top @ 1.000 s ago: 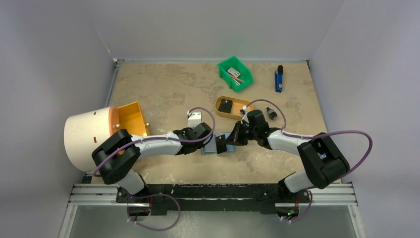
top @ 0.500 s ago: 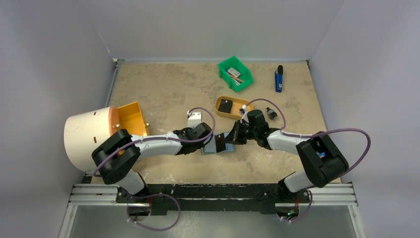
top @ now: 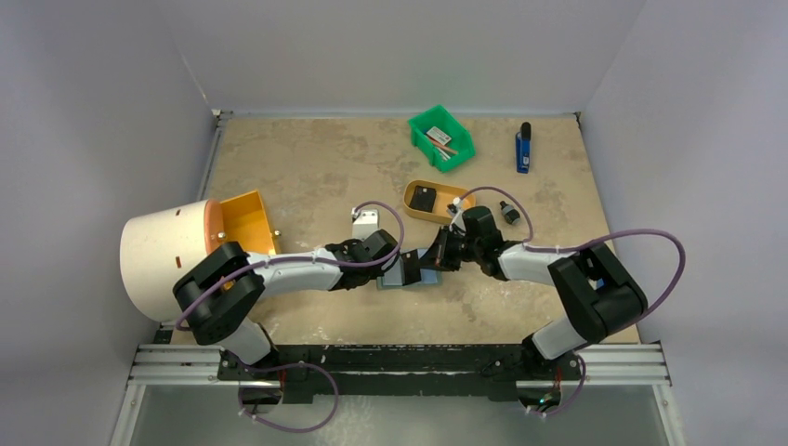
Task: Put the credit cards into the card holder
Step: Insert the credit card into the card holder.
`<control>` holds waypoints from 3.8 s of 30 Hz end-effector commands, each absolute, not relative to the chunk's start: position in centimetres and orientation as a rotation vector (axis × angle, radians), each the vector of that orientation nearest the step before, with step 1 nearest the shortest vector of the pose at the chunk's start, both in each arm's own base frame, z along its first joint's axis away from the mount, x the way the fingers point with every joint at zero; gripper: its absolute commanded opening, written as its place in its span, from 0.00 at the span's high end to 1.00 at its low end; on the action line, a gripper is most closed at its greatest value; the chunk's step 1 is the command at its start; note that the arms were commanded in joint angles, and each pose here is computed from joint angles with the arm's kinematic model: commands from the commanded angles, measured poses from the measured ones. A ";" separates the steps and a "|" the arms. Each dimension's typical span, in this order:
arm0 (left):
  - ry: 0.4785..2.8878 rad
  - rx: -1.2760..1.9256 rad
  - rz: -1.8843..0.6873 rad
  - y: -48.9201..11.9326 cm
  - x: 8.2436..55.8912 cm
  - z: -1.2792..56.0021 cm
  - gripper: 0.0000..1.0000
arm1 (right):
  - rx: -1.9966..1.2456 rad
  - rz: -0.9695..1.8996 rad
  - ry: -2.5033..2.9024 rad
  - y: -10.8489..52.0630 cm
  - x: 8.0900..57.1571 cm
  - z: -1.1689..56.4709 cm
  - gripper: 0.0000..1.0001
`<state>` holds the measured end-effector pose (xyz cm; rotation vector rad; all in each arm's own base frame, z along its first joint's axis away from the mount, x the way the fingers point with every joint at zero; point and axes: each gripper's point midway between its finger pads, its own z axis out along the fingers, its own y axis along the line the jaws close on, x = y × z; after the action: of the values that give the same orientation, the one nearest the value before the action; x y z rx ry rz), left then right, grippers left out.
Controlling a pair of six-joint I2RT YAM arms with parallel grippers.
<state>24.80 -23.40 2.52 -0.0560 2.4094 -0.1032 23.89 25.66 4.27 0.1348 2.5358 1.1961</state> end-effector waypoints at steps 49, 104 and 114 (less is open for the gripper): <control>2.424 -0.110 -0.216 -24.4 24.1 1.5 1.00 | 0.519 1.245 2.510 25.5 24.4 2.3 1.00; 2.431 -0.119 -0.269 -24.8 23.8 1.4 1.00 | 0.316 1.262 2.533 29.0 24.4 4.0 1.00; 2.424 -0.123 -0.268 -24.7 23.8 1.6 1.00 | 0.274 1.209 2.524 28.6 24.8 4.9 0.55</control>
<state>24.68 -24.72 1.98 -0.1183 2.3926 -0.2401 23.80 28.00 3.09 0.3485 2.5705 1.2043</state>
